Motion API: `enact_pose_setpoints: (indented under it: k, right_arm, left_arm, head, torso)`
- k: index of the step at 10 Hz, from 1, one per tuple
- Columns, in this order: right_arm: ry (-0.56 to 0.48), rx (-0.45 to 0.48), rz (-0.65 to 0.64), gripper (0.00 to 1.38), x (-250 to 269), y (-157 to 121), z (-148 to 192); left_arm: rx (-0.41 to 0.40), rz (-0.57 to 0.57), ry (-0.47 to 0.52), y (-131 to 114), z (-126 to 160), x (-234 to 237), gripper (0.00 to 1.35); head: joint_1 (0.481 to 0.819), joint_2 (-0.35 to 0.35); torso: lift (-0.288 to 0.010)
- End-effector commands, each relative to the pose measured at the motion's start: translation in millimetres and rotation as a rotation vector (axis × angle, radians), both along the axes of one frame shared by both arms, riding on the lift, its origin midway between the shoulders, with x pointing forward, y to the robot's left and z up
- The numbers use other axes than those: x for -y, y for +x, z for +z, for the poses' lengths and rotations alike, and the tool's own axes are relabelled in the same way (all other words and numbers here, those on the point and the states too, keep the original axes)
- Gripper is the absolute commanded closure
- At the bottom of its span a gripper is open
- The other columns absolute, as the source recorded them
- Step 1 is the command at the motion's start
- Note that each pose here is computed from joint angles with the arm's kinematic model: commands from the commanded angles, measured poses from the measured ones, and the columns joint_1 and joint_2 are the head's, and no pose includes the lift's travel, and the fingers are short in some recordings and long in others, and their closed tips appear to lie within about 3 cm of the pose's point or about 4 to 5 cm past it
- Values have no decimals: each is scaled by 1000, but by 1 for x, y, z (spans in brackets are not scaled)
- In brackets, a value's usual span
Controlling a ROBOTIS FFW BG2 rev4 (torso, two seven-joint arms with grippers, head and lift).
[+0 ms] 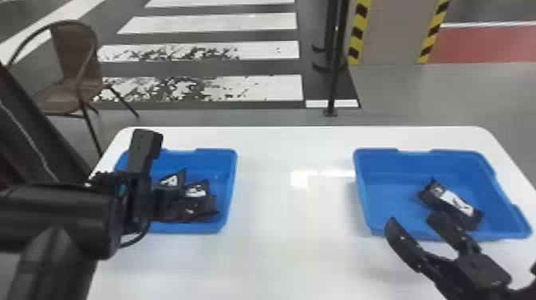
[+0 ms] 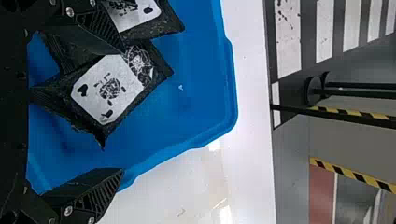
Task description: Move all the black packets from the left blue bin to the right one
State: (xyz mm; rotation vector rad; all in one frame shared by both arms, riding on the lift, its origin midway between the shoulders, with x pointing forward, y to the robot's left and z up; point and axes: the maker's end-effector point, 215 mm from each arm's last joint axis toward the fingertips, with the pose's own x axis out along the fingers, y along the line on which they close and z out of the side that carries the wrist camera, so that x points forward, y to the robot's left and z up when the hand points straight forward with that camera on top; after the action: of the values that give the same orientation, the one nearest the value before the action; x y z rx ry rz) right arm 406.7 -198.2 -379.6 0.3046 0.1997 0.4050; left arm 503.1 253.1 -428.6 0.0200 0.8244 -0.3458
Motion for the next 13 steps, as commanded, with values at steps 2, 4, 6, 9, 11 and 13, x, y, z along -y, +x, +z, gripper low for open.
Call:
enact_pose_setpoints:
  k: [2,4,6,9,11,13]
  right_arm:
    - [13,-10,5,134,-3,0,-4]
    - [18,-11,6,134,-3,1,-5]
    - [29,-20,8,134,-4,2,-9]
    - [36,-25,10,134,-5,1,-11]
    - [51,-31,10,134,-5,-1,-13]
    - [56,-27,13,134,-6,-1,-11]
  left_arm:
    - [-60,-9,23,7,-20,4,150]
    - [-103,-8,31,12,-37,3,150]
    - [-124,-17,47,18,-49,5,171]
    - [-130,-7,72,19,-53,-4,883]
    - [-122,-16,70,16,-57,-2,1165]
    - [-90,-20,58,9,-40,0,1167]
  head:
    - [695,67]
    - [695,66]
    - [695,66]
    - [695,69]
    - [695,74]
    - [695,73]
  torso:
    - [-140]
    - [-140]
    - [-140]
    - [-140]
    - [-140]
    - [-140]
